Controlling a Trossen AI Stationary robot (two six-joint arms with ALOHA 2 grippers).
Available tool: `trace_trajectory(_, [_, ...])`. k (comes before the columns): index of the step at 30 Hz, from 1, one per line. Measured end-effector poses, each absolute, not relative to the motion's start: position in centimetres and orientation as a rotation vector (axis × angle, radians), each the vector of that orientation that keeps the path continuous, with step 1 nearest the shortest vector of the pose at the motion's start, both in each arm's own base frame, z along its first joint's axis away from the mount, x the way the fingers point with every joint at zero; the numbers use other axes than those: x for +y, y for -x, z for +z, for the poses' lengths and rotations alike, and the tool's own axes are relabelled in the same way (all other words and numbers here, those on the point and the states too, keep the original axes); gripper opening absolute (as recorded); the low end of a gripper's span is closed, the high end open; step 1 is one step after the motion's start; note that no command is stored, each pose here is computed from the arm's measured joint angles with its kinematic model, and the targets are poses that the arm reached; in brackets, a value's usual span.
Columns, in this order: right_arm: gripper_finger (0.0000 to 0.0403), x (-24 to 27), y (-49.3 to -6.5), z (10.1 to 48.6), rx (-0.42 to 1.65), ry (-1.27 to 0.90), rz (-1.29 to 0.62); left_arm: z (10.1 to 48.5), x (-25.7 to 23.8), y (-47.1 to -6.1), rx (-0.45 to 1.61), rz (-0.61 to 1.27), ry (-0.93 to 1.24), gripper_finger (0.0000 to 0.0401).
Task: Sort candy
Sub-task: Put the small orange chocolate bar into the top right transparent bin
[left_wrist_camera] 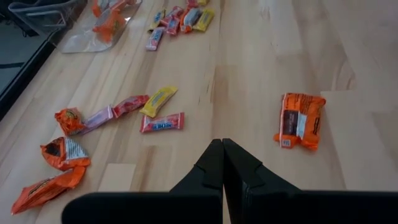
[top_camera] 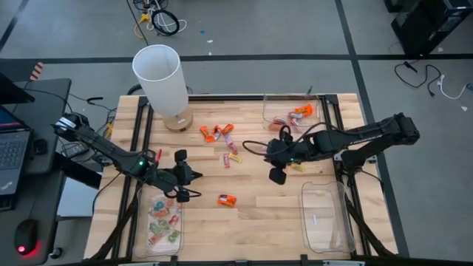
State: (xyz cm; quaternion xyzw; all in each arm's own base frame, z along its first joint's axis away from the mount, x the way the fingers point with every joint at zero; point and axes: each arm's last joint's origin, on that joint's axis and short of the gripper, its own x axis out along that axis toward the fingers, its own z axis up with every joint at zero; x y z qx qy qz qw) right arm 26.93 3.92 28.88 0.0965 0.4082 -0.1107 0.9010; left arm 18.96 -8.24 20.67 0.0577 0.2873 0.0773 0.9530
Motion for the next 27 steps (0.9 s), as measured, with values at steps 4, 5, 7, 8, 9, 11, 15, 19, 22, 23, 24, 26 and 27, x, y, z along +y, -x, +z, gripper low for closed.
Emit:
trace_trajectory(4, [0.0045, 4.8, -26.8, 28.9, 0.849, -0.154, -0.195, 20.8, -8.3, -19.0, 0.572, 0.156, -0.112, 0.0000])
trace_trajectory(5, [0.0046, 5.0, -26.7, 28.8, 0.852, -0.142, -0.192, 20.8, -8.3, -19.0, 0.572, 0.156, -0.112, 0.0000])
trace_trajectory(7, [0.0047, 5.2, -26.6, 28.8, 0.849, -0.119, -0.206, 20.8, -8.3, -19.0, 0.571, 0.155, -0.112, 0.0000])
trace_trajectory(8, [0.0048, 5.3, -26.6, 28.6, 0.841, -0.109, -0.219, 20.8, -8.3, -19.0, 0.570, 0.155, -0.111, 0.0000])
trace_trajectory(9, [0.0048, 5.3, -26.6, 28.2, 0.838, -0.101, -0.229, 20.8, -8.3, -19.1, 0.565, 0.155, -0.108, 0.0000])
trace_trajectory(11, [0.0048, 5.3, -26.5, 27.4, 0.847, -0.090, -0.238, 21.0, -8.3, -19.2, 0.549, 0.151, -0.103, 0.0000])
trace_trajectory(15, [0.0048, 5.2, -26.0, 25.6, 0.892, -0.097, -0.259, 21.1, -8.4, -19.3, 0.530, 0.150, -0.093, 0.0000])
trace_trajectory(19, [0.0050, 5.1, -25.3, 23.8, 0.944, -0.124, -0.281, 21.2, -8.4, -19.3, 0.529, 0.150, -0.092, 0.0000])
trace_trajectory(22, [0.0054, 5.1, -24.9, 22.9, 0.977, -0.143, -0.283, 21.2, -8.4, -19.3, 0.526, 0.158, -0.094, 0.0000])
trace_trajectory(23, [0.0056, 5.1, -24.8, 22.6, 0.983, -0.148, -0.286, 21.2, -8.4, -19.3, 0.523, 0.166, -0.096, 0.0000])
trace_trajectory(24, [0.0058, 5.1, -24.7, 22.4, 0.990, -0.149, -0.287, 21.2, -8.3, -19.3, 0.516, 0.179, -0.097, 0.0000])
trace_trajectory(26, [0.0063, 5.0, -24.6, 22.2, 0.999, -0.147, -0.288, 21.3, -8.3, -19.3, 0.503, 0.191, -0.095, 0.0000])
trace_trajectory(27, [0.0065, 5.0, -24.6, 22.2, 0.999, -0.147, -0.288, 21.3, -8.3, -19.4, 0.499, 0.195, -0.095, 0.0000])
